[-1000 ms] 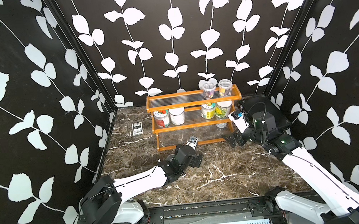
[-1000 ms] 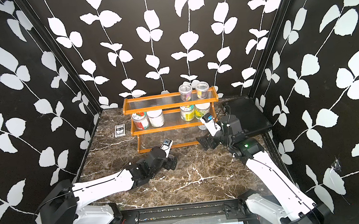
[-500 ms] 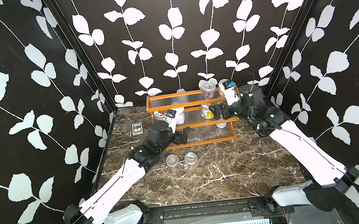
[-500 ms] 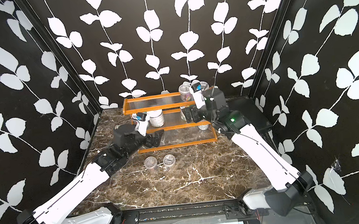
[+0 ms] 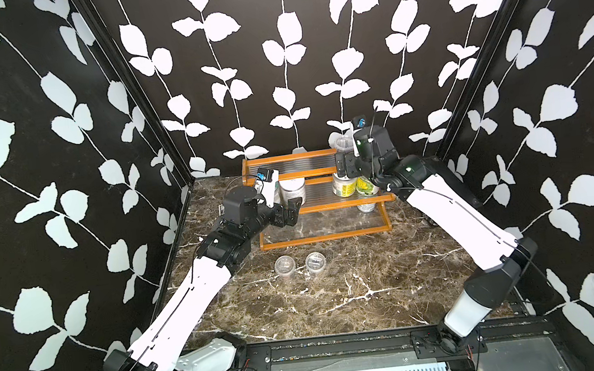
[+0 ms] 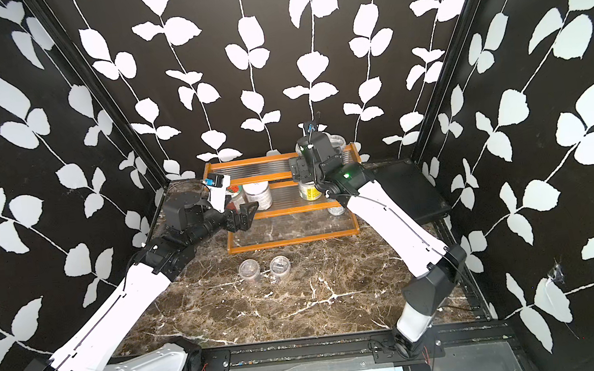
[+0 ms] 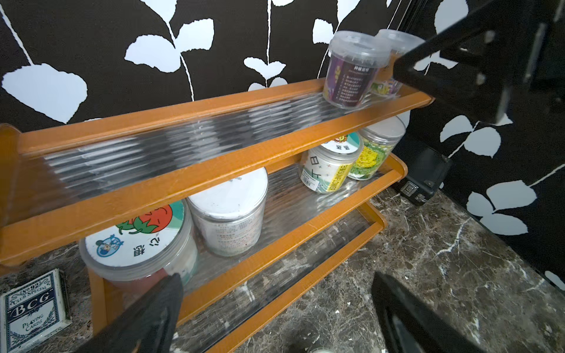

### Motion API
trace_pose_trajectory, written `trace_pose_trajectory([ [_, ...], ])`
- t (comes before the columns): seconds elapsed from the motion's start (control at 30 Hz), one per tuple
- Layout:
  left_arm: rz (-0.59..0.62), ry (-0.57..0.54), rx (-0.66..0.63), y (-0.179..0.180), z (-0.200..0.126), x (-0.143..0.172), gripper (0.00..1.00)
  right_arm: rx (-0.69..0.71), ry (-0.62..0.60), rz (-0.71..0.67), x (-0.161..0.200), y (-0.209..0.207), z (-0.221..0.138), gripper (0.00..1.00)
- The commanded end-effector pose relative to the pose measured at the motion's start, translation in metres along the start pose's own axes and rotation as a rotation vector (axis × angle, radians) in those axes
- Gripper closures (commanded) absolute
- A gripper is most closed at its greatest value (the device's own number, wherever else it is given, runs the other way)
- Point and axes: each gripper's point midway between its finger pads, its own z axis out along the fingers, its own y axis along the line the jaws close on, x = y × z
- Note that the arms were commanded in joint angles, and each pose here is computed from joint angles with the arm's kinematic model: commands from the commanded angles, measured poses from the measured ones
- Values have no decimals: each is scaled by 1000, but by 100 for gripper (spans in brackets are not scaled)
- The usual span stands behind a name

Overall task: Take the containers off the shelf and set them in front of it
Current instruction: 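Pick up a container from the shelf.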

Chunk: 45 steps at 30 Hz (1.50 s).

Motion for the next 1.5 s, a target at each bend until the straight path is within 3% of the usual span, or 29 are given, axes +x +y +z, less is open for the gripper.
trace_pose_trajectory([
  [0.0,-11,-5,28,-4,-3,-3,1,48,-46,44,-19,-6,-3,0],
  [0.47,-13,7,11,2,-9,6,1,85,-54,54,-35,1,31,8],
  [0.67,-23,10,5,4,-13,12,1,84,-48,67,-36,-2,42,18],
  [1.17,-40,12,5,4,-19,17,1,78,6,65,-28,-4,60,22],
  [1.33,-40,13,4,4,-19,17,1,51,-7,77,-33,-3,59,37],
  [1.47,-41,16,3,4,-21,18,1,33,-18,74,-38,-1,55,40],
])
